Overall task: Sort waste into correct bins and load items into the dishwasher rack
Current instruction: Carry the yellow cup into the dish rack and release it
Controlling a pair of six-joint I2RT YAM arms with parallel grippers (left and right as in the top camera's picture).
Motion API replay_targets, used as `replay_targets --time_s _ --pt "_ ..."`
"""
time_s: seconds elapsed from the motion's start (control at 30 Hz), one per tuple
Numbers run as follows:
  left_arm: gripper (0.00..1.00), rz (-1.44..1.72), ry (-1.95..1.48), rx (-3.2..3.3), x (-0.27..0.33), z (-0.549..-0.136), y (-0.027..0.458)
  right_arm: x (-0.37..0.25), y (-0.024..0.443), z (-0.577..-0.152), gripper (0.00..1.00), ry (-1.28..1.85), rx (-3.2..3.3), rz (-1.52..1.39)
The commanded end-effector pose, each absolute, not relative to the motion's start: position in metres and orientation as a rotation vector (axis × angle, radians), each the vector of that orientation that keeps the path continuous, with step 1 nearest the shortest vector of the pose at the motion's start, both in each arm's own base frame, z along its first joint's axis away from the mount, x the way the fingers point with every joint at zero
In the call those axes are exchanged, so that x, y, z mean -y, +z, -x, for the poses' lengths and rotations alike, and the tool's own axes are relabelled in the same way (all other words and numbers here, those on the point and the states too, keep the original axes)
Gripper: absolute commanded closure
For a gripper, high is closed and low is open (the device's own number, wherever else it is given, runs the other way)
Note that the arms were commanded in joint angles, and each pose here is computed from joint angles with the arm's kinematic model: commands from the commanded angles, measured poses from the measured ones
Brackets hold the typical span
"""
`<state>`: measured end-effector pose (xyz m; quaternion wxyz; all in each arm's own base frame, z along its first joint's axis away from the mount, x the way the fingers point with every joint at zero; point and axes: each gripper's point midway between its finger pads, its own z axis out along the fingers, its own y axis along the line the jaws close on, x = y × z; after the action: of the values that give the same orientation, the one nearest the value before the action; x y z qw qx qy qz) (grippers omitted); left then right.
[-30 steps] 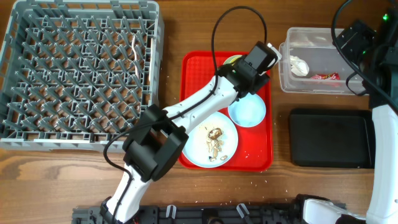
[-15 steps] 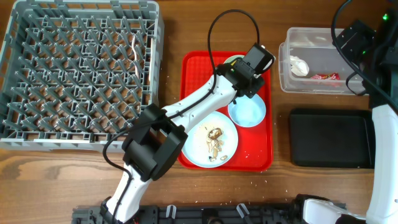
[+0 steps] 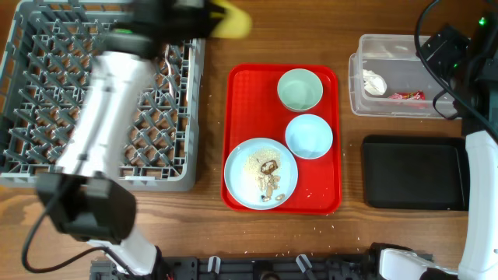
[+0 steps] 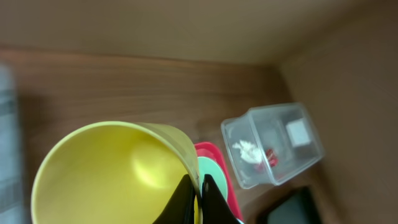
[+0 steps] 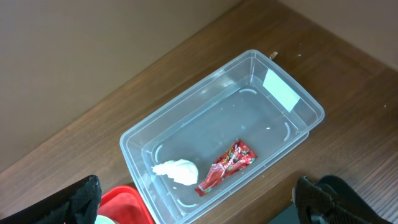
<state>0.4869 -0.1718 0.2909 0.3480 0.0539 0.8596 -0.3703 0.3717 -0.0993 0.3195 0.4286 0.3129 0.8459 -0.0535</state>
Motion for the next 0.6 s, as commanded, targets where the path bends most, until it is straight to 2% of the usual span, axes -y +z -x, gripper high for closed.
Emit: replay_targets --time_s 0.0,0.13,0.57 --pt "0.96 0.039 -1.425 -2.207 0.093 -0.473 0.292 0.103 0.317 -0.373 0.0 -0.15 -2.112 -0.795" --pt "0.96 0.31 -1.642 -2.138 0.007 -0.47 0.271 0.103 0.317 -0.373 0.0 -0.15 -2.112 -0.795" --pt "0.96 0.714 -1.956 -2.021 -0.068 -0.484 0.161 0.103 0.317 -0.373 0.0 -0.15 -2.112 -0.795"
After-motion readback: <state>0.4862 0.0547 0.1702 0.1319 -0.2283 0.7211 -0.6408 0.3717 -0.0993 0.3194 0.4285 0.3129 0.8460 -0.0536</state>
